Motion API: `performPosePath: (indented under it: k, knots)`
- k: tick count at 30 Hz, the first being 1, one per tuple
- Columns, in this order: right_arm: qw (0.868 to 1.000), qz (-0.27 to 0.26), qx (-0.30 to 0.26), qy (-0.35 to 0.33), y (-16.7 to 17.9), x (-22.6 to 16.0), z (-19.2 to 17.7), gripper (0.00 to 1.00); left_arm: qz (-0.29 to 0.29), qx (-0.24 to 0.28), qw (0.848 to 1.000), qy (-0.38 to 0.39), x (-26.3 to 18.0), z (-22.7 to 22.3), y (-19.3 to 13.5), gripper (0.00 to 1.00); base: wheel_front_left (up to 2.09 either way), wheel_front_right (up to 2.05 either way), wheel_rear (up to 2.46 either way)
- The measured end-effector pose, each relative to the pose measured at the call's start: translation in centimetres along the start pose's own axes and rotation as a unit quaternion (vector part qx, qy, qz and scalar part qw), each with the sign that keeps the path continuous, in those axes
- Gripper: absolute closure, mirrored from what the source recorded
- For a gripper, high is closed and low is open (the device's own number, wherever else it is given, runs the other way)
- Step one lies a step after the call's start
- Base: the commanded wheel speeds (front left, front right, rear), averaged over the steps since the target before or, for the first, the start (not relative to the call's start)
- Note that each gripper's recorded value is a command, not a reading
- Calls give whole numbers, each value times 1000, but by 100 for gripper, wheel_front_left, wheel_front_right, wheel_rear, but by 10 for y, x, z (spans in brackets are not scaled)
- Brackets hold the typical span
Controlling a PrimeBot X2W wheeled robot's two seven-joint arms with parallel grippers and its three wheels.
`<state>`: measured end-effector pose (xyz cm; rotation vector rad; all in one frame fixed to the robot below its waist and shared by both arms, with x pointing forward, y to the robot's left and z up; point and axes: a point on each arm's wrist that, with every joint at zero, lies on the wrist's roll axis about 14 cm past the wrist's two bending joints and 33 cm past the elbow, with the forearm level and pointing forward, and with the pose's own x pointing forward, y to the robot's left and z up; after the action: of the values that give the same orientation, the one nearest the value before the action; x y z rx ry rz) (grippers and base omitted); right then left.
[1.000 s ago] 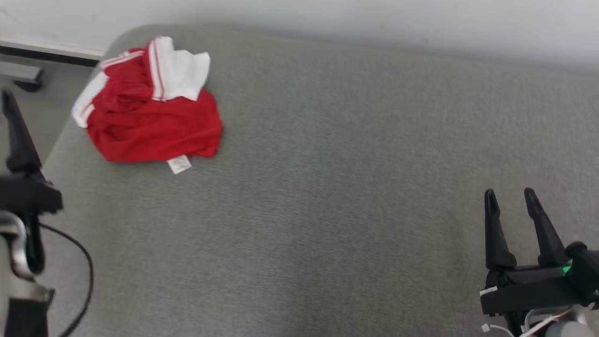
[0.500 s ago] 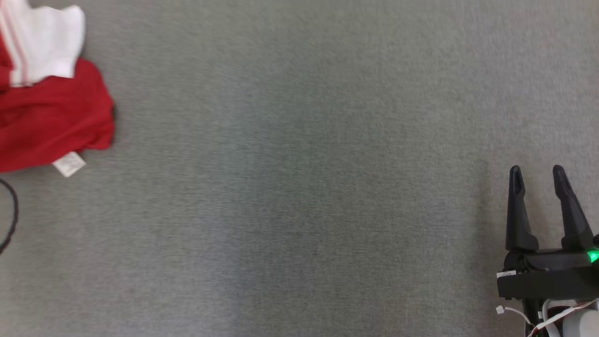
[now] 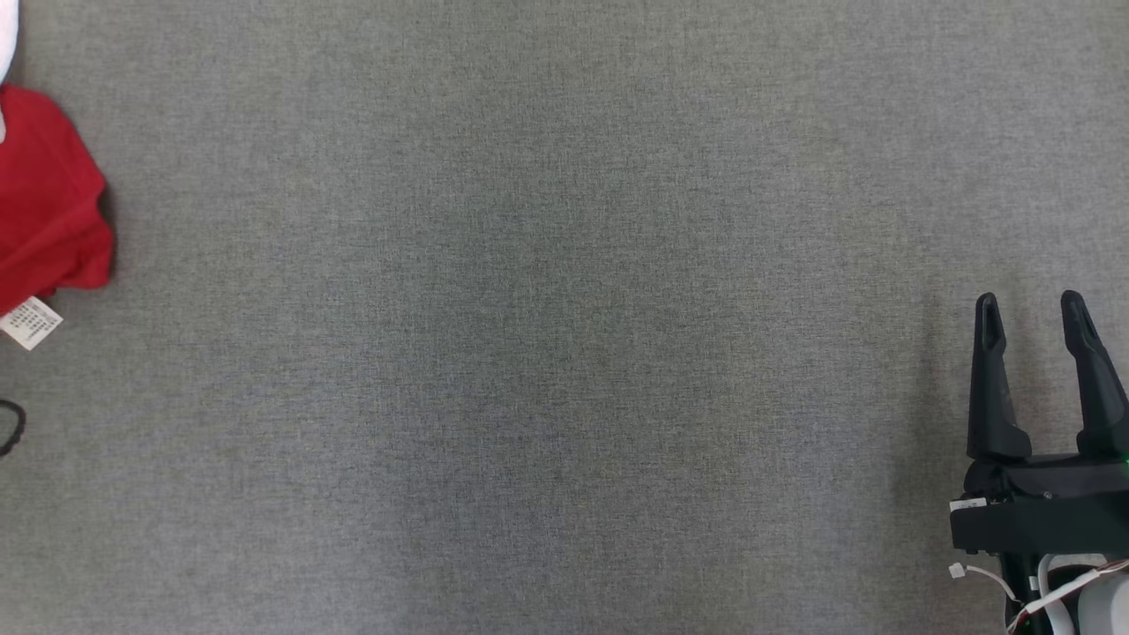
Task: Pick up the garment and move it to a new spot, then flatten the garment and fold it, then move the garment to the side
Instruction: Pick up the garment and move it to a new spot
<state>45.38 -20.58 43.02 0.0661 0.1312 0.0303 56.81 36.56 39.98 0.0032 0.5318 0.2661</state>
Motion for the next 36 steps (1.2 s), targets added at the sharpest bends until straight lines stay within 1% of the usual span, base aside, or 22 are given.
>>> performPosePath:
  k: [2, 3, 4, 5, 8, 13, 17, 20, 24, 28, 32, 34, 36]
  knots:
    - [1000, 1, -3, -2, 0, 0, 3, 0, -1, -6, 999, 33, 0, -11, -1, 0, 0, 0, 0]
    - [1000, 1, -4, -2, 0, -1, 4, 0, -2, -5, 999, 53, -1, -17, -2, 2, 0, 0, 0]
    - [1000, 0, -4, -3, 0, -1, 5, 0, -3, -8, 998, 64, -1, -20, -3, 55, 0, 0, 0]
    - [1000, 0, -5, -4, 0, -1, 6, 0, -4, -10, 998, 65, -1, -20, -4, 100, 0, 0, 0]
    - [1000, 1, -8, -5, 0, -1, 9, 0, -8, -6, 997, 75, -2, -23, -6, 100, 0, 0, 0]
    - [1000, 0, -9, -13, 0, -4, 16, 0, -7, 10, 1000, 22, -4, -3, -7, 100, 0, 0, 0]
    - [1000, -3, -5, -21, 0, -7, 21, 0, -18, 20, 998, -64, -11, 46, -13, 100, 0, 0, 0]
    - [1000, 0, 6, -27, 4, -11, 24, 0, -32, 31, 989, -140, -23, 92, -24, 100, 0, 0, 0]
    - [999, 3, 19, -39, 10, -16, 31, 0, -62, 32, 968, -240, -51, 155, -48, 100, 0, 0, 0]
    - [998, 5, 31, -52, 14, -23, 37, 0, -105, 46, 940, -320, -88, 210, -83, 100, 0, 0, 0]
    - [997, 0, 45, -64, 12, -33, 43, 0, -158, 63, 907, -385, -132, 253, -129, 100, 0, 0, 0]
    - [996, -7, 49, -68, 9, -39, 44, 0, -192, 69, 890, -409, -153, 267, -158, 100, 0, 0, 0]
    - [996, -18, 52, -72, 3, -46, 45, 0, -231, 63, 874, -423, -173, 276, -189, 100, 0, 0, 0]
